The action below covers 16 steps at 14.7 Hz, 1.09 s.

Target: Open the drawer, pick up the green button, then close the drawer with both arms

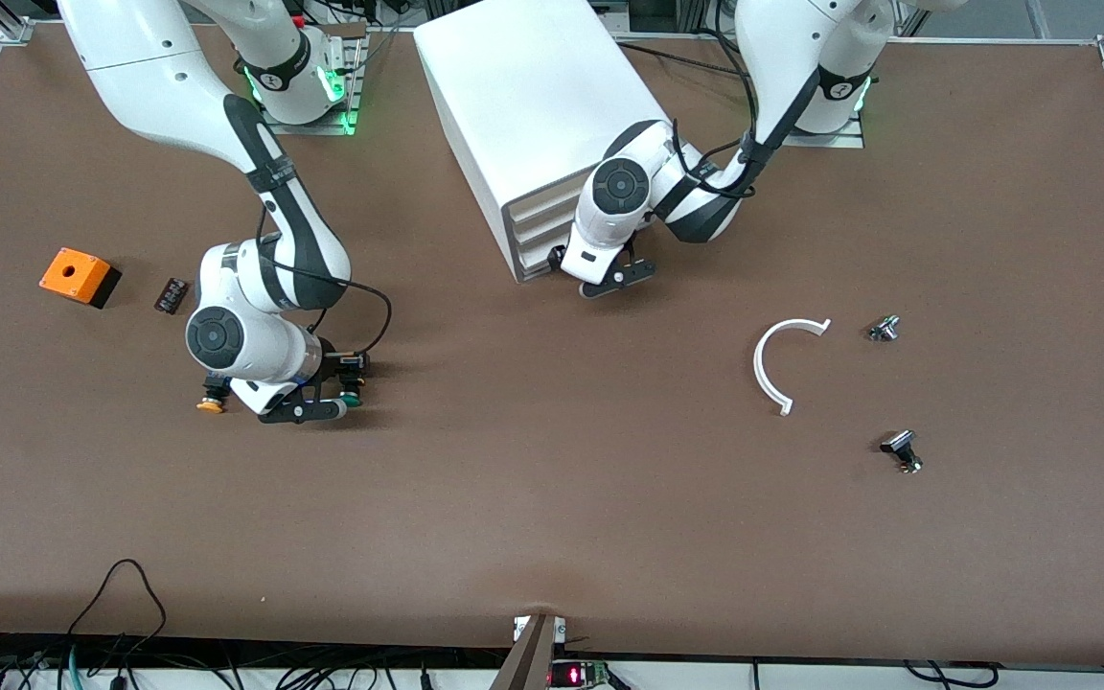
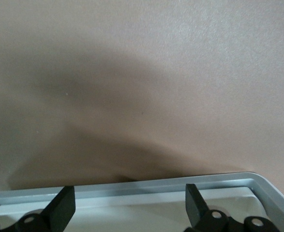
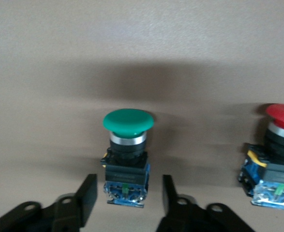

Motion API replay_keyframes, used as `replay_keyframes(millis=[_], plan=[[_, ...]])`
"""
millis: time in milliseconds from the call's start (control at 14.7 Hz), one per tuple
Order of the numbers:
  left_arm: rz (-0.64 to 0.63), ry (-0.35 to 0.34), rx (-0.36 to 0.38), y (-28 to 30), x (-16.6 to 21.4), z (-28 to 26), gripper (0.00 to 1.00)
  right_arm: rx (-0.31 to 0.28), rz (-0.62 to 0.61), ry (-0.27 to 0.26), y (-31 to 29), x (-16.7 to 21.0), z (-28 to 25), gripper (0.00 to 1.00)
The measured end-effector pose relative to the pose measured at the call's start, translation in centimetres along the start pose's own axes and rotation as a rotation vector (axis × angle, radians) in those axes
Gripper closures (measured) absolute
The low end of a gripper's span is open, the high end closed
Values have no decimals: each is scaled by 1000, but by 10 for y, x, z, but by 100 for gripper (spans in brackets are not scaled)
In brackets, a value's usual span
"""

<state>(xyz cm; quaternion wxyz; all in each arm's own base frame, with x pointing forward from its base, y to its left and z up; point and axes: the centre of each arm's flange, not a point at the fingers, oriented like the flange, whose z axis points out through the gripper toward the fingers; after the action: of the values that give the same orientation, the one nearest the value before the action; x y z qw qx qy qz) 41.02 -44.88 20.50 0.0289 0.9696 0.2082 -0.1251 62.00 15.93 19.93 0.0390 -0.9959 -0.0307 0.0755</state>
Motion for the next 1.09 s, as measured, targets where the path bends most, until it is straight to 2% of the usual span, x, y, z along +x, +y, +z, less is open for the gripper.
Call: replay_keyframes(millis=[204,271,475,747,882,1086], plan=[[2,-15,11,0,-5,1,0,8,-4,39,-3,9,-25,4],[3,-18,14,1,-7,2,0,9,-2,46,-2,12,-43,0],[9,-27,24,1,-11,3,0,1,25,70,25,17,-115,0],[4,-31,26,2,-4,-4,0,10,0,175,43,5,-201,0],[10,-50,44,4,21,-32,0,13,6,204,50,-8,-236,0],[20,-66,23,-7,91,-107,0,-14,6,212,60,-28,-279,0]])
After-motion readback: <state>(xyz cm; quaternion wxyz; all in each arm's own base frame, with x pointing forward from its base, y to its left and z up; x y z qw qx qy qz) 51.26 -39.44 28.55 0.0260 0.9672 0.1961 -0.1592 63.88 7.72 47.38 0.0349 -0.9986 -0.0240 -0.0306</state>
